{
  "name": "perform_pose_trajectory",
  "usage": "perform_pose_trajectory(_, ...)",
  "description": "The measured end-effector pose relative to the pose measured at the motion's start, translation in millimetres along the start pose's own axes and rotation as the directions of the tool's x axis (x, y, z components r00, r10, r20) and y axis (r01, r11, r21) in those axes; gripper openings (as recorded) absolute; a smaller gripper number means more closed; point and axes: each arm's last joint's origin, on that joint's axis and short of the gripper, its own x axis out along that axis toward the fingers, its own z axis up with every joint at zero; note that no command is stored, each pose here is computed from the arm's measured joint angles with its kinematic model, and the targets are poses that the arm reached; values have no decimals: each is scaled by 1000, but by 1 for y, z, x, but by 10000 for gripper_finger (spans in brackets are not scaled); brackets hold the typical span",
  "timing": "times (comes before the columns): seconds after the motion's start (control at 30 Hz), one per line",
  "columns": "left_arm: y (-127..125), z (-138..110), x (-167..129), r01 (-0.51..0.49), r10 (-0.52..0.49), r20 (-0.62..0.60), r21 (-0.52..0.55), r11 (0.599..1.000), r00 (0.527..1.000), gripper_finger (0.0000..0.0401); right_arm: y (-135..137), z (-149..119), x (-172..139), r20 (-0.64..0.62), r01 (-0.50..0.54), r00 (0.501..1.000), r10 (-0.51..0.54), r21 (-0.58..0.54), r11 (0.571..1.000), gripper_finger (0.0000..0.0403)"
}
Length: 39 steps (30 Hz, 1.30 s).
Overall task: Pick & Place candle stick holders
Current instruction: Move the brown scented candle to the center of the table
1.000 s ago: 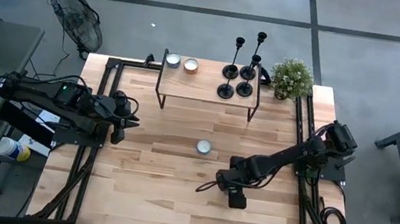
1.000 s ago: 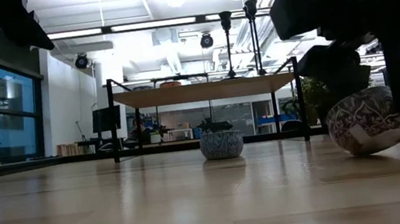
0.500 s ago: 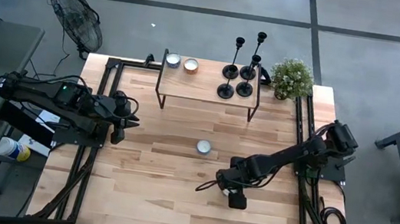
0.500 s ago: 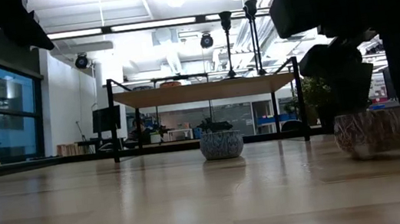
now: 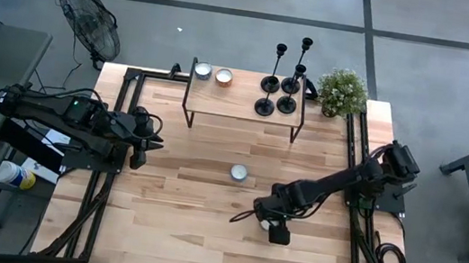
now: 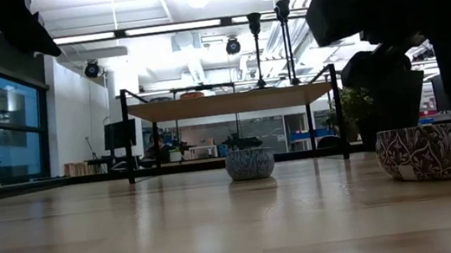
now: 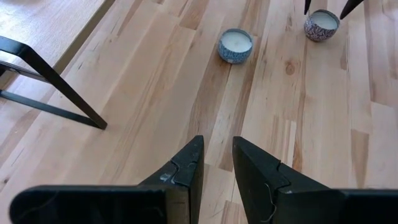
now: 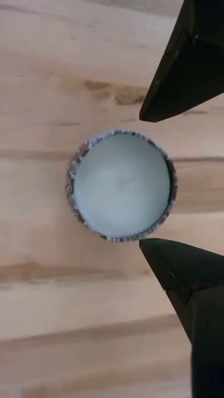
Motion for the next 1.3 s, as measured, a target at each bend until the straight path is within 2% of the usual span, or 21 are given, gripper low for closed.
perform_pose_trajectory(0.2, 0, 0, 0, 0, 0, 0, 0, 1000, 1000, 81, -5, 4, -1, -26, -107, 994, 109, 62, 992, 314)
perform_pose_trajectory(0.5, 0, 0, 0, 0, 0, 0, 0, 1000, 1000, 81, -15, 6, -2, -14, -38, 999, 40, 95, 995, 318)
perform_pose_trajectory(0.87, 0, 0, 0, 0, 0, 0, 1, 1000, 1000, 81, -7, 4, -1, -24, -77, 997, 79, 88, 993, 397)
perform_pose_trajectory(1.03, 0, 0, 0, 0, 0, 0, 1, 1000, 1000, 81, 6, -3, 1, 10, 25, 1000, -25, 20, 999, 395)
perform_pose_trajectory(1.17, 0, 0, 0, -1, 1, 0, 1, 1000, 1000, 81, 12, -4, 2, 43, 51, 998, -50, -9, 999, 397)
perform_pose_trajectory(1.3, 0, 0, 0, -1, 1, 0, 2, 1000, 1000, 81, 14, -9, 9, 7, 101, 995, -101, -23, 995, 395)
